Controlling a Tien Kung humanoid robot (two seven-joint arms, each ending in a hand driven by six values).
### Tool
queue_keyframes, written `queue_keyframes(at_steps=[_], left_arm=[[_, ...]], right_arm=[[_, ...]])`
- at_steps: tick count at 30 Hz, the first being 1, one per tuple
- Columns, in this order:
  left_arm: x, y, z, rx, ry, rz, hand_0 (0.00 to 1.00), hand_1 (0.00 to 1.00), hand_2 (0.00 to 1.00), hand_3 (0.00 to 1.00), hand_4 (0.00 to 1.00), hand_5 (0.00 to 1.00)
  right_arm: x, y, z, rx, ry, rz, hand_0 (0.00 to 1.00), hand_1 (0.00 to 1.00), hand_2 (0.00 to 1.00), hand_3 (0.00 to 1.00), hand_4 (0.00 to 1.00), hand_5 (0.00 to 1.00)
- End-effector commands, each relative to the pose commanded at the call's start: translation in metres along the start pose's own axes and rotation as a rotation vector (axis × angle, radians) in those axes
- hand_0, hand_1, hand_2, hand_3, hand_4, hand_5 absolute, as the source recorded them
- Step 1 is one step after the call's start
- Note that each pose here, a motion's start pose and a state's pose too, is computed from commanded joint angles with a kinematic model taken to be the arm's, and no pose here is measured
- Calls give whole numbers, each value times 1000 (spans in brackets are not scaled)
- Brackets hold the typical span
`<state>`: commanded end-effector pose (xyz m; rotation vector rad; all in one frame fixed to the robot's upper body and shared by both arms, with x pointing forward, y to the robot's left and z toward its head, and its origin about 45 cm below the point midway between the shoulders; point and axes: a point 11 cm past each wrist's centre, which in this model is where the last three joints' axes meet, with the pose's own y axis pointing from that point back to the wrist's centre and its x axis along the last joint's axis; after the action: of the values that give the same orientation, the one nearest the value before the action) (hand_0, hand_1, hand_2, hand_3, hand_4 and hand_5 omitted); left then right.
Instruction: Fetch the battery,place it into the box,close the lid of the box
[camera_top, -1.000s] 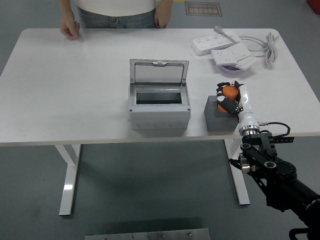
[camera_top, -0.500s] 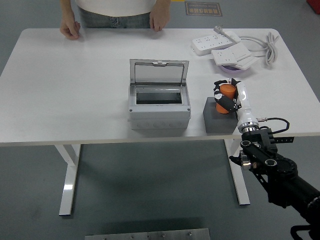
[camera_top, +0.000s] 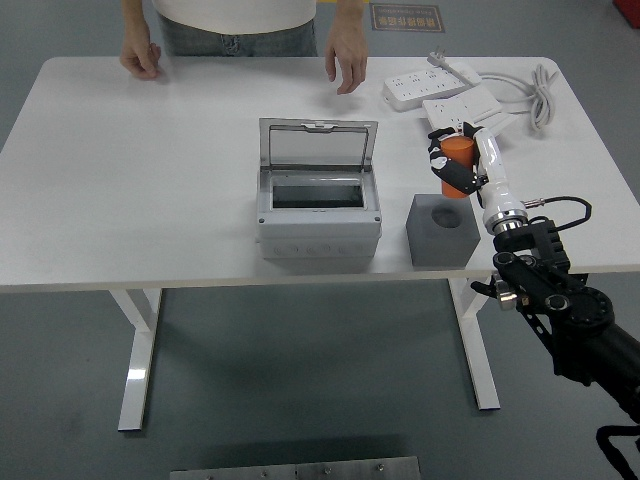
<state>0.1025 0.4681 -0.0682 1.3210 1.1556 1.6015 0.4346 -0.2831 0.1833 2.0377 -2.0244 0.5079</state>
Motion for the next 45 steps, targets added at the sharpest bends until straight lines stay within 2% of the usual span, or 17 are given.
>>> queue_keyframes(at_steps=[11,12,14,21,29,35,45], left_arm=[[1,-1,-3,3,9,1,651,708,546,540,445,2],[1,-1,-3,3,10,2,652,709,547,541,446,2],[2,-1,-3,3,11,3,652,709,547,541,446,2],[3,-1,-4,3,17,7,652,709,546,541,445,2],[6,-1,-5,5,20,11,652,709,546,541,446,2],[8,0,-4,3,20,15,652,710,546,540,443,2],[10,1,-1,1,15,20,652,710,546,539,443,2]], right_arm=[[-2,-17,-53,52,205,-119,252,305,331,362,112,2],[-3,-18,-58,58,231,-131,218,274,304,329,61,2],[-6,-20,-68,71,289,-157,218,274,304,329,61,2],[-25,-22,-99,112,548,-250,202,252,299,325,38,2],[-49,-24,-116,167,831,-325,184,232,283,336,31,2],[-69,-26,-122,195,906,-378,177,230,273,338,38,2],[-101,-29,-124,204,920,-426,191,230,277,334,89,2]])
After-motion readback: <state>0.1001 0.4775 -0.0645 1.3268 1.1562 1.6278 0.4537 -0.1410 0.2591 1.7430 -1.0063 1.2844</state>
